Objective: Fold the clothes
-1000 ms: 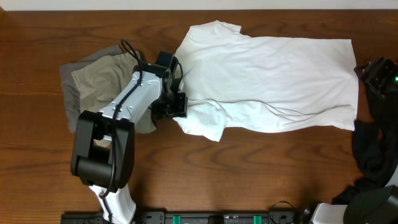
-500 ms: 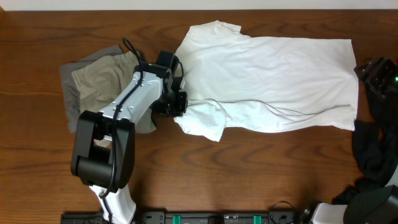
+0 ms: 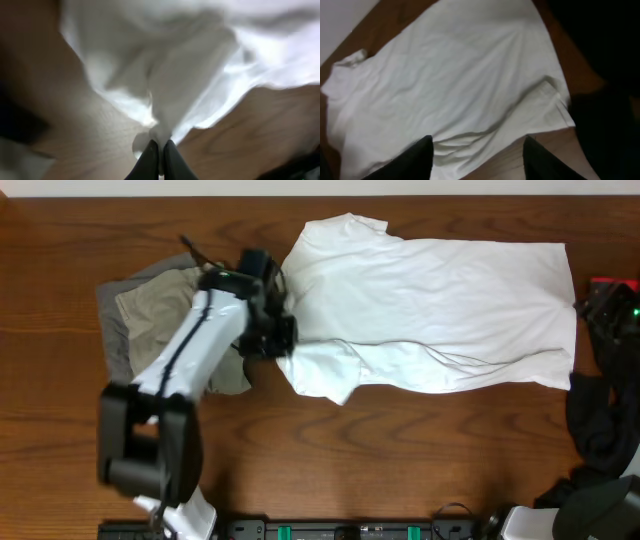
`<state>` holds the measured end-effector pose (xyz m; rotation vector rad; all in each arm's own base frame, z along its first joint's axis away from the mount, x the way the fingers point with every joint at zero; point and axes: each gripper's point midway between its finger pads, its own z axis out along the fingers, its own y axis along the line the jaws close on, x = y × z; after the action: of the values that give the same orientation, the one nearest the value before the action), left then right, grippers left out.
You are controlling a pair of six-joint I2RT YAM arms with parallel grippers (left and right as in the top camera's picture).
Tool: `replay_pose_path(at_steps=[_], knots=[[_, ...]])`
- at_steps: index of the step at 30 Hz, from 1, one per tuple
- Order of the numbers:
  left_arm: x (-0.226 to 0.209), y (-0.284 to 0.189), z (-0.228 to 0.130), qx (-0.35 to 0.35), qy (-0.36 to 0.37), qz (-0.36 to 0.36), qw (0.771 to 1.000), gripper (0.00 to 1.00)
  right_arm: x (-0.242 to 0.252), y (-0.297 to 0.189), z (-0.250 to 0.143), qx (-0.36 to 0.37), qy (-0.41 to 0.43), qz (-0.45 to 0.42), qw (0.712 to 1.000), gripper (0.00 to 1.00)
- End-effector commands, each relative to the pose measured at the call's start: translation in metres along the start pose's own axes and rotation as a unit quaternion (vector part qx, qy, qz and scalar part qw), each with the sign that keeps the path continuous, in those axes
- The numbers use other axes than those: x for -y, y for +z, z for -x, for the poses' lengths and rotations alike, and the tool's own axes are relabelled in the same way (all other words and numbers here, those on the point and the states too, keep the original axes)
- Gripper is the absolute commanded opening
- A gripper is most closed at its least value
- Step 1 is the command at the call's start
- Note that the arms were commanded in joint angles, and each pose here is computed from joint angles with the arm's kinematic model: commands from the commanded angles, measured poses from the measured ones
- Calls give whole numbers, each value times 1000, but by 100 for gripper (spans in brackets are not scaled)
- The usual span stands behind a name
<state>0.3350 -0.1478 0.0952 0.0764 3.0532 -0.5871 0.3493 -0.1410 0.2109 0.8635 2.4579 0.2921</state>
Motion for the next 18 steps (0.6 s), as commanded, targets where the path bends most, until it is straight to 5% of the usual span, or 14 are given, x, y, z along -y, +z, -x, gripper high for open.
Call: replay_pose_path(at_steps=[1, 18], knots=[[8, -44, 23, 79, 12, -23, 997, 6, 16, 23, -15, -35, 17, -38, 999, 54], [13, -60, 33, 118, 21, -34, 992, 6, 80, 116, -105, -144, 106, -108, 978, 54]])
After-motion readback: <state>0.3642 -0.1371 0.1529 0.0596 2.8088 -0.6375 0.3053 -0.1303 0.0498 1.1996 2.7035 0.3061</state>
